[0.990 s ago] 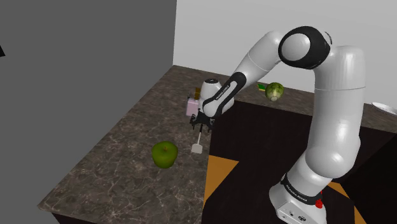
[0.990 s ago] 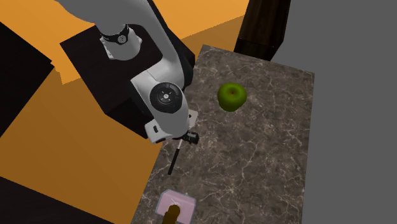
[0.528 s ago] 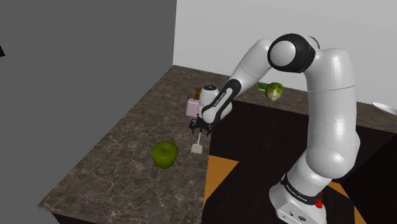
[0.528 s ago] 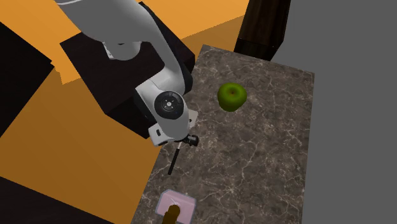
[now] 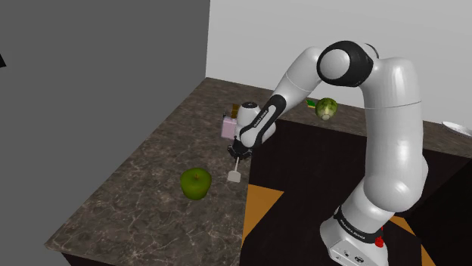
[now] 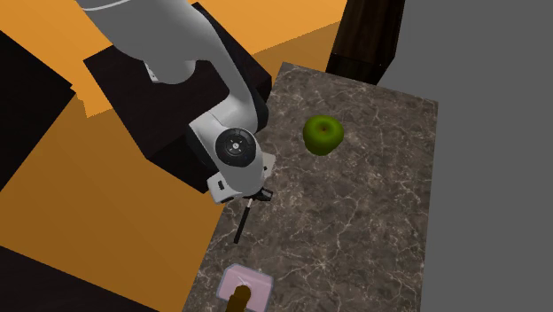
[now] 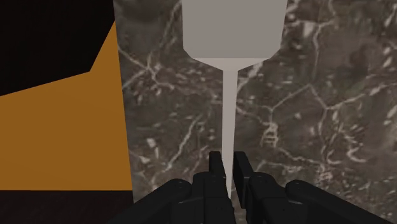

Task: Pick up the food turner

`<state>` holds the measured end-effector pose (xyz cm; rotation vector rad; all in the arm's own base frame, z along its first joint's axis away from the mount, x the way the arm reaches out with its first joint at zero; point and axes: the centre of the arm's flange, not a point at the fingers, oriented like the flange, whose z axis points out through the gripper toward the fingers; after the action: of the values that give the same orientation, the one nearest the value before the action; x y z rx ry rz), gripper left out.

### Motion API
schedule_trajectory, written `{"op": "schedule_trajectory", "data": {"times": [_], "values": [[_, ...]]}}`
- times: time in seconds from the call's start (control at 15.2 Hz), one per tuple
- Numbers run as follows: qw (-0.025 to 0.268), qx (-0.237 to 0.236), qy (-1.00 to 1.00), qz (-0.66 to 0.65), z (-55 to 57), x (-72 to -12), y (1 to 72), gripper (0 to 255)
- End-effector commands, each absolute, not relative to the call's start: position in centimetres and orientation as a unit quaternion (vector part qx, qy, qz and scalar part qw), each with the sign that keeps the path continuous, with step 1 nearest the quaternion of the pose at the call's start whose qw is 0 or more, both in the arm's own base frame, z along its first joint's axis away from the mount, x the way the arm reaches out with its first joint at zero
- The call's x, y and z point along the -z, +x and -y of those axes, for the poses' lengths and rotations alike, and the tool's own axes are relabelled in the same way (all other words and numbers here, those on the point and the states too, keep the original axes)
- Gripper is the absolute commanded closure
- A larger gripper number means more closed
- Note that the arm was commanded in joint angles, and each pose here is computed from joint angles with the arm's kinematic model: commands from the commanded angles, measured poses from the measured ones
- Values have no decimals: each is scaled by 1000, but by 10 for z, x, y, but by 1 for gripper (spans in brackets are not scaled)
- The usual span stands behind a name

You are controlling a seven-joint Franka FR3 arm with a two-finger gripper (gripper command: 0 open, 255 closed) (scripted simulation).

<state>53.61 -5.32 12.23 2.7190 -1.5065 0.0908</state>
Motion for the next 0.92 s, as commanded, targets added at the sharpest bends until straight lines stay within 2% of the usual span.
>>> {"op": "schedule_trajectory", "data": {"times": [0.0,0.86], "values": [[16,-29,874,484,53,-122,536,255],[16,-29,874,484,53,-180,537,255]]}}
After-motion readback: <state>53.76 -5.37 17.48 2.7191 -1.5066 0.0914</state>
